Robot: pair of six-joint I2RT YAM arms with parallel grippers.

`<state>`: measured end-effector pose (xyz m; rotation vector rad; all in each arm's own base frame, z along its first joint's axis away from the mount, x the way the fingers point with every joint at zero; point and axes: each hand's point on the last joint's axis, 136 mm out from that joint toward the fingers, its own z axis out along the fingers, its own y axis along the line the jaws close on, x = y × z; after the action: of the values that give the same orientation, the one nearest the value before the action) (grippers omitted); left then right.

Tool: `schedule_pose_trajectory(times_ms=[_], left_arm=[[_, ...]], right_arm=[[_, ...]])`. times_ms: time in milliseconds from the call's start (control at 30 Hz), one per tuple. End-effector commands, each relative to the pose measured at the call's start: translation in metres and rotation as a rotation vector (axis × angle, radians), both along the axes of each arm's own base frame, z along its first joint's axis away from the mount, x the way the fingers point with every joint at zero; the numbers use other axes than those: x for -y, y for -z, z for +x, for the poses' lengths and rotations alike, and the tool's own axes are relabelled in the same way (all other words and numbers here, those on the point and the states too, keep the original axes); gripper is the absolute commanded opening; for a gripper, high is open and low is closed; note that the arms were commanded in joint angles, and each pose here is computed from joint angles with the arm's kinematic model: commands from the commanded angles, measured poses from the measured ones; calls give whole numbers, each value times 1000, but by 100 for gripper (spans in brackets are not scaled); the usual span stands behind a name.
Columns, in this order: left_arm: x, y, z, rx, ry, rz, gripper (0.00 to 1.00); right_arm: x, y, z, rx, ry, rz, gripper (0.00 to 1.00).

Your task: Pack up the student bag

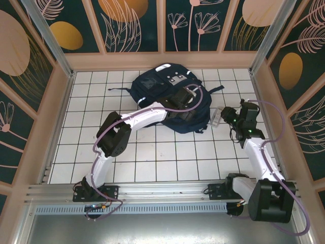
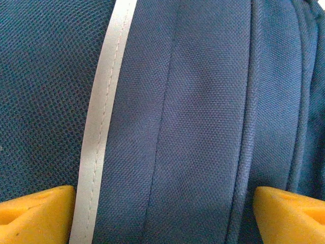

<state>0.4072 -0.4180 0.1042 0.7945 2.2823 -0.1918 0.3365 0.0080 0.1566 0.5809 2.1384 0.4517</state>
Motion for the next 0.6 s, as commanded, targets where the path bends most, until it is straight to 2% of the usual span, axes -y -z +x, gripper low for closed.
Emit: schedule_pose_trajectory(times_ms=[0,133,233,433,567], left_arm=[[-13,19,8,7,-26,111,86],[-14,16,9,8,-40,105,46],[-9,1,5,-2,-32,54,27],[0,-44,-4,-1,-10,-70,4],[0,-63,-4,-5,-7,-128,0]], right_arm=[[10,13,7,-28,60,6,47],[5,36,15,-85,49,40,57],[4,49,22,-113,53,45,63],[-1,70,41,-179,49,-15,67],[-2,85,52,-232,49,-82,68]])
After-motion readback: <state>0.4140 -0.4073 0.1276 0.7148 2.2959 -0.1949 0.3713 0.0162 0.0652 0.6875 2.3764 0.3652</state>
